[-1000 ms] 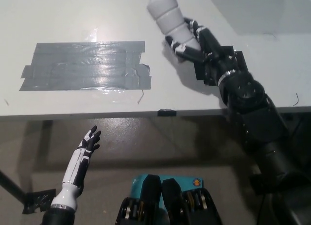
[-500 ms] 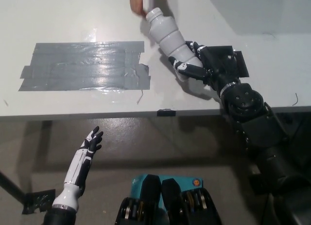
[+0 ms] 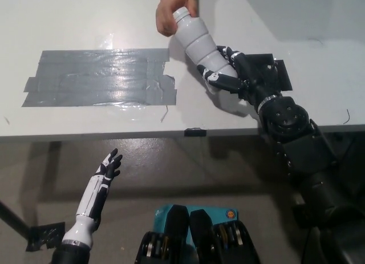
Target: A white bottle is kept in the middle of the desk infront of the robot and the robot picks it up with its right hand and passes it to a person
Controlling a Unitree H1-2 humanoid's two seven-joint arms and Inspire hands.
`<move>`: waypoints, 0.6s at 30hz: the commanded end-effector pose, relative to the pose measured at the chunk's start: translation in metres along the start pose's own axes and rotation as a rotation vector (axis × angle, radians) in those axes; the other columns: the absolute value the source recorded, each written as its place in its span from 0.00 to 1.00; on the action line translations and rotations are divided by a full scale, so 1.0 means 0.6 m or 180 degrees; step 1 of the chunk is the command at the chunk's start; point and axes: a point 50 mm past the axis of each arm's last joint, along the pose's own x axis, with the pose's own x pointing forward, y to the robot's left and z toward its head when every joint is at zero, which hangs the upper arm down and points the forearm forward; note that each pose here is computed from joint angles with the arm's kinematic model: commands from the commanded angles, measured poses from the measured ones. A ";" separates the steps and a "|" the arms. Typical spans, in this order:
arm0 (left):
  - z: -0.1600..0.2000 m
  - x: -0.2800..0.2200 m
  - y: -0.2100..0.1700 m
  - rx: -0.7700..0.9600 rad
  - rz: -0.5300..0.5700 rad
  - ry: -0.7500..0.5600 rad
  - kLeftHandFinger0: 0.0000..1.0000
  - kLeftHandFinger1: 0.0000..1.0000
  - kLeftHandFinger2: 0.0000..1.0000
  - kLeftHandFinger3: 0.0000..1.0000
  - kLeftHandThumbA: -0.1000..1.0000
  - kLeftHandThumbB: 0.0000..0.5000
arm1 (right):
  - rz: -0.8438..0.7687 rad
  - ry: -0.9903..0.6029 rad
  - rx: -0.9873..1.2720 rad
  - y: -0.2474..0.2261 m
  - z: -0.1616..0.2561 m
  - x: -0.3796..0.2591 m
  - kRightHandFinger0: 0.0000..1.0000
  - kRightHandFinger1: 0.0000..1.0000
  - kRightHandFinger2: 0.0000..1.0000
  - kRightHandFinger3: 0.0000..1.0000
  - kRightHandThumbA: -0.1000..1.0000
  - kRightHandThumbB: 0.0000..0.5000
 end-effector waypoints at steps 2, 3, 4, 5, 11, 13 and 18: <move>0.016 0.010 0.011 0.0098 -0.0041 -0.0149 1.00 1.00 1.00 1.00 1.00 0.07 | -0.0087 -0.0432 0.0012 -0.005 0.065 0.016 0.82 1.00 1.00 1.00 0.44 0.77; 0.016 0.010 0.011 0.0089 -0.0040 -0.0154 1.00 1.00 1.00 1.00 1.00 0.07 | -0.0037 -0.0453 0.0051 -0.005 0.066 0.015 0.98 1.00 1.00 1.00 0.46 0.81; 0.016 0.010 0.011 0.0092 -0.0040 -0.0150 1.00 1.00 1.00 1.00 1.00 0.06 | 0.0001 -0.0460 0.0064 -0.004 0.065 0.014 1.00 1.00 1.00 1.00 0.51 0.86; 0.016 0.008 0.010 0.0081 -0.0032 -0.0133 1.00 1.00 1.00 1.00 1.00 0.07 | 0.0137 -0.0484 0.0117 -0.002 0.062 0.012 1.00 1.00 1.00 1.00 0.54 0.87; 0.016 0.010 0.009 0.0101 -0.0046 -0.0135 1.00 1.00 1.00 1.00 1.00 0.07 | 0.0069 -0.0609 -0.0123 -0.006 0.062 0.002 1.00 1.00 1.00 1.00 0.77 0.99; 0.016 0.010 0.010 0.0129 -0.0044 -0.0137 1.00 1.00 1.00 1.00 1.00 0.06 | 0.0003 -0.0680 -0.0212 -0.012 0.067 -0.006 1.00 1.00 1.00 1.00 0.82 1.00; 0.016 0.012 0.008 0.0100 -0.0040 -0.0122 1.00 1.00 1.00 1.00 1.00 0.03 | -0.0181 -0.0990 -0.0367 -0.034 0.087 -0.050 1.00 1.00 1.00 1.00 0.92 0.99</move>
